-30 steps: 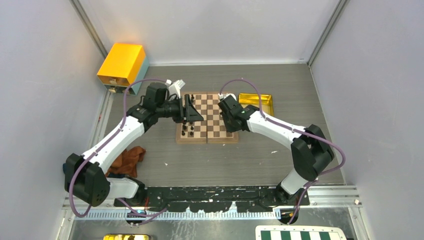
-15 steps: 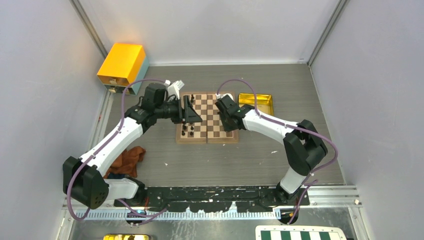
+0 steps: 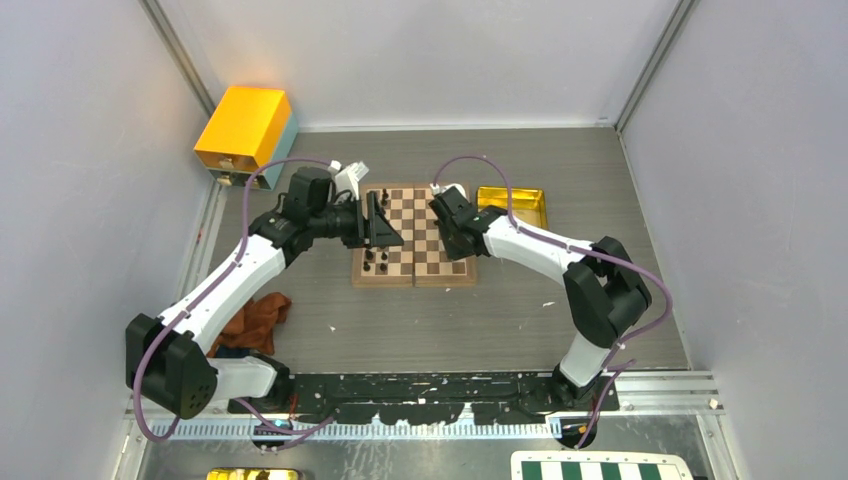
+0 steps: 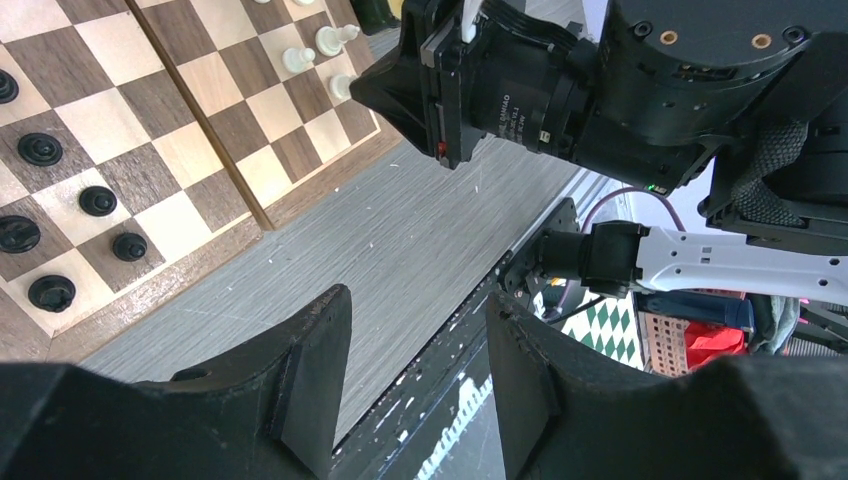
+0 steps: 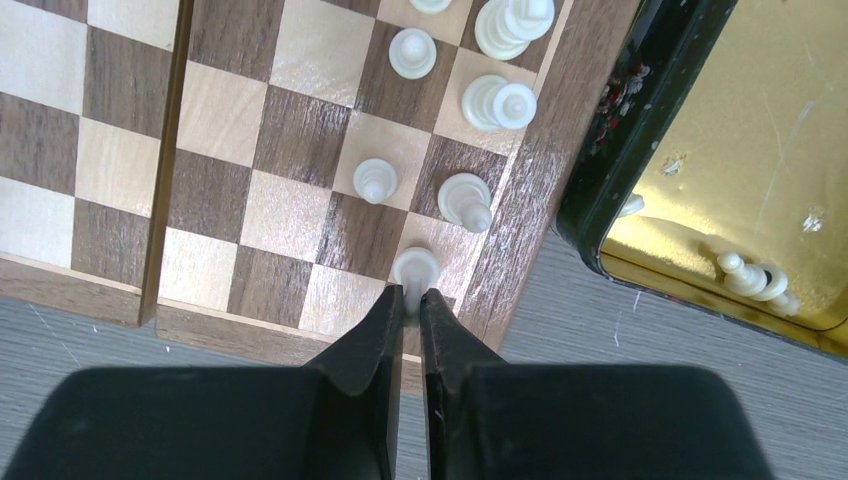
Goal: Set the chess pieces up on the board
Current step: Place the chess piece on the chessboard.
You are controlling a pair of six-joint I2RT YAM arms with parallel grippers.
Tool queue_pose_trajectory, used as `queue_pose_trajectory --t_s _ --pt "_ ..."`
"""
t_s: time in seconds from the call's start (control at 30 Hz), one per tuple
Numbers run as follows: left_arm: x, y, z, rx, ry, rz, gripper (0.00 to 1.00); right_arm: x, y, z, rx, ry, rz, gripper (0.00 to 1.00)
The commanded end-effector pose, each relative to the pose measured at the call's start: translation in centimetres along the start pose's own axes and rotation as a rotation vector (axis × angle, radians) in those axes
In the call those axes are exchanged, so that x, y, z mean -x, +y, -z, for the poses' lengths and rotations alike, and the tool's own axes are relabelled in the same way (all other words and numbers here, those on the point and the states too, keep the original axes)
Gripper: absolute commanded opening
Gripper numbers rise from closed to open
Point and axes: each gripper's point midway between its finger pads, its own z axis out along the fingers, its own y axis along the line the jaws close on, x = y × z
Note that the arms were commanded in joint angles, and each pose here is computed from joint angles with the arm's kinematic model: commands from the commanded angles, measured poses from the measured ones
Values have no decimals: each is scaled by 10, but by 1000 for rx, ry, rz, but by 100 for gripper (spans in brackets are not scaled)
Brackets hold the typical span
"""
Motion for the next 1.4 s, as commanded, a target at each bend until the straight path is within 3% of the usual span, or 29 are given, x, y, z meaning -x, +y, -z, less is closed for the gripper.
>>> queue_pose_trajectory --t_s 0.0,0.63,0.9,1.37 --pt "10 -12 8 -28 -38 -49 53 27 -3 6 -12 -66 -22 1" --pt "11 -10 5 -29 -33 -43 53 19 -5 0 3 -30 -38 1" --pt "11 -10 3 -30 -29 -42 54 22 -3 3 12 -33 -39 30" --pt "15 -12 4 -30 -33 -47 54 47 -6 28 10 -98 -42 35"
